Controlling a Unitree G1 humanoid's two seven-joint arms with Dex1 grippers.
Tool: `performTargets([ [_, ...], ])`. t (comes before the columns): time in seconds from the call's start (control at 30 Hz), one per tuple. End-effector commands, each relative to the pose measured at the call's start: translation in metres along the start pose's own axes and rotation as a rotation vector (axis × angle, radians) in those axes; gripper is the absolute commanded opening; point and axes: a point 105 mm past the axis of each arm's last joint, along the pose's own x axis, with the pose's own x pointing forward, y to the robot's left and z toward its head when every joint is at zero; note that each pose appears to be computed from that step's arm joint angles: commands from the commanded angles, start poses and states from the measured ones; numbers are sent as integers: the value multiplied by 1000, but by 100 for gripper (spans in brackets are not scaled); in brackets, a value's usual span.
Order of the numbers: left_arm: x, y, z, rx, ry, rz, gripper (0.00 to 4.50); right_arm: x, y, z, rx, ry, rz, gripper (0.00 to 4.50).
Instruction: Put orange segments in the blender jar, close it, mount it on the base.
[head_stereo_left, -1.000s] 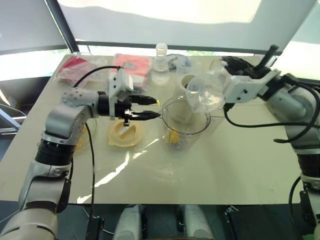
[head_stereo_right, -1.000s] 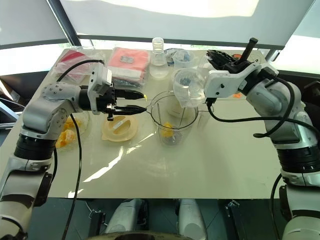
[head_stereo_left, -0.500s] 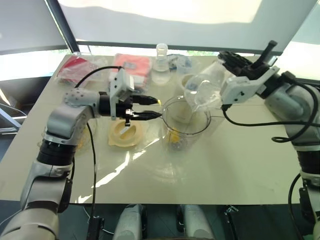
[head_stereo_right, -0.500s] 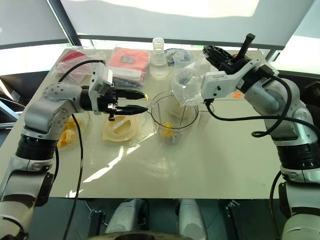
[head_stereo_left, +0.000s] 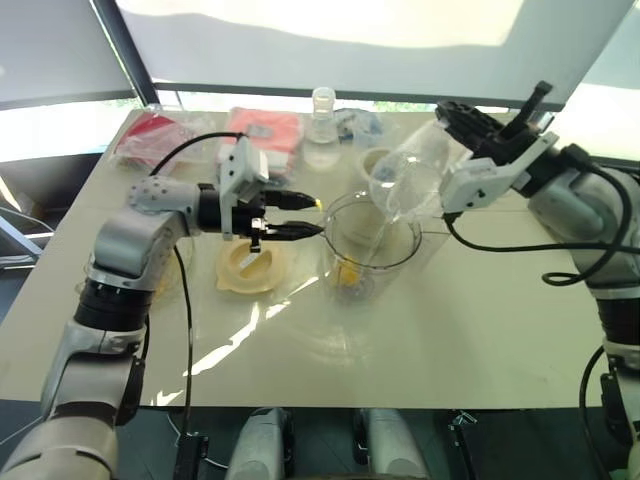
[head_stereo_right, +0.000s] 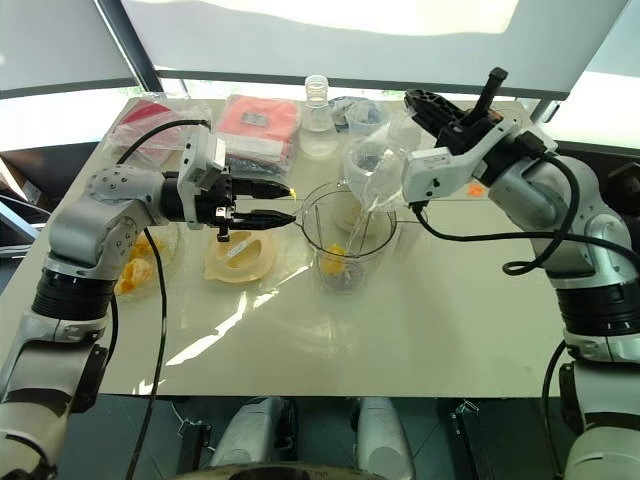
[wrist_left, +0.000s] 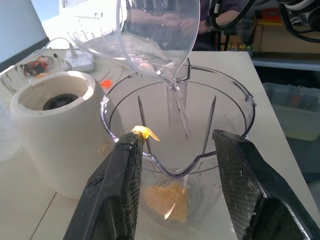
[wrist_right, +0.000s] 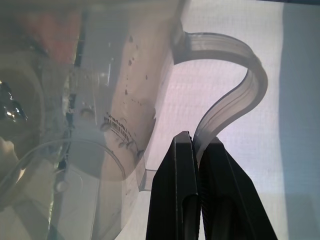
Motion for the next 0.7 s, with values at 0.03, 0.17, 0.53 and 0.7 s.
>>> performTargets([
  [0.03, -3, 1, 12, 38, -34, 10, 227, -7, -18, -15, 148, 70, -115, 5],
  [0.17, -2, 2, 11, 38, -33, 12, 227, -18, -10, -33, 468, 172, -155, 5],
  [0.53, -2, 2, 10, 28, -35, 9, 227, -67, -3, -84, 1155, 520, -443, 5],
  [0.7, 1, -1, 18, 22, -75, 0, 227, -113, 26, -114, 1252, 811, -603, 5],
])
